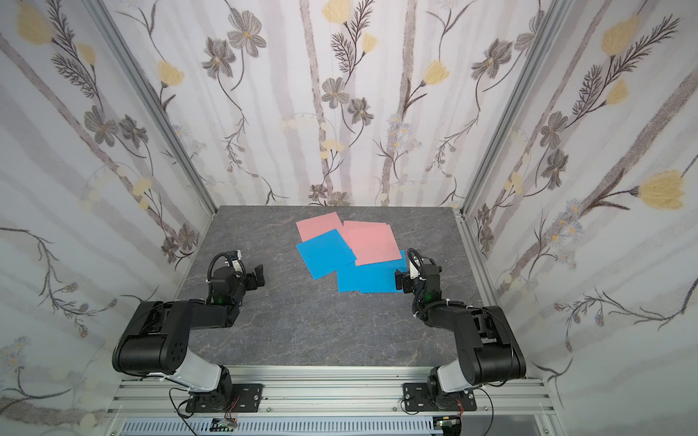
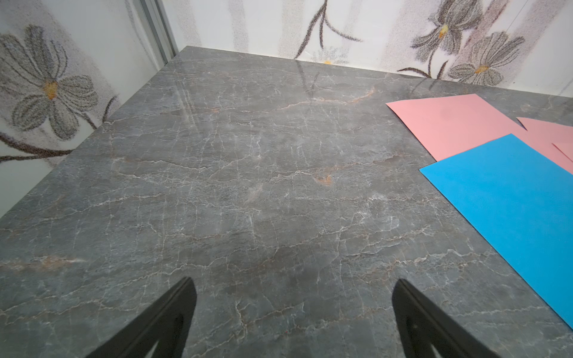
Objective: Sort the scattered colored papers by color
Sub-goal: Pick up the colored paper from the center of the board.
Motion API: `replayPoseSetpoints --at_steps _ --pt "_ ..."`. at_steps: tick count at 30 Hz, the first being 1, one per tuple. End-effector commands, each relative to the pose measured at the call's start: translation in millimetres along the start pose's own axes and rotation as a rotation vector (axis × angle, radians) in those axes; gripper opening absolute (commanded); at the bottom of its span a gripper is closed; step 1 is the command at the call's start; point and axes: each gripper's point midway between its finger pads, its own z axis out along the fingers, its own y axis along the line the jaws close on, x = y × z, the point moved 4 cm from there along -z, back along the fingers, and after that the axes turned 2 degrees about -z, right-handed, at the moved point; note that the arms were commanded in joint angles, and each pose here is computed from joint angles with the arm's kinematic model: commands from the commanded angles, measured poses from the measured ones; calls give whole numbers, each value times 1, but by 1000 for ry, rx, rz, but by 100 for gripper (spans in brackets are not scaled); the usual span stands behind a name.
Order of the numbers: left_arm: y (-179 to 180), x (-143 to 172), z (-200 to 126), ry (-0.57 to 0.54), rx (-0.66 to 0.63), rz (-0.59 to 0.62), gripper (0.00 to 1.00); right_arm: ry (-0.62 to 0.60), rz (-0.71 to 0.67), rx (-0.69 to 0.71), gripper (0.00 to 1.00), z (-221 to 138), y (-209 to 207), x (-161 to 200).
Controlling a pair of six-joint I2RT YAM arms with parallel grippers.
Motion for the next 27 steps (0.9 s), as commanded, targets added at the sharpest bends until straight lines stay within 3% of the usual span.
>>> replayPoseSetpoints --at_steps 1,5,7,9,11,14,16,20,23,27 --pt "0 -10 1 -48 -1 4 100 -43 0 -8 100 -1 1 -9" --pt "-5 -18 -2 -38 0 27 100 -62 3 6 100 -8 -1 -16" --pt "-6 -32 -8 27 -71 47 100 -47 15 68 100 -16 -9 -22" --pt "0 -60 -18 21 -183 30 100 15 2 137 100 -27 -17 -30" --pt "5 -79 -30 3 -241 -68 100 37 22 199 100 -37 -24 -37" --pt "-2 -97 -40 29 -220 -302 100 103 127 210 100 -47 -26 -47" --pt "-13 -100 -39 126 -208 -364 100 177 174 197 100 -47 -21 -50" --pt "-44 -88 -28 338 -153 -352 99 296 200 113 100 -40 2 -52" --pt "-77 -68 -12 525 -49 -340 97 311 231 56 100 -36 19 -52" --pt "-120 -41 9 736 -59 -162 99 304 251 -89 100 -29 58 -61"
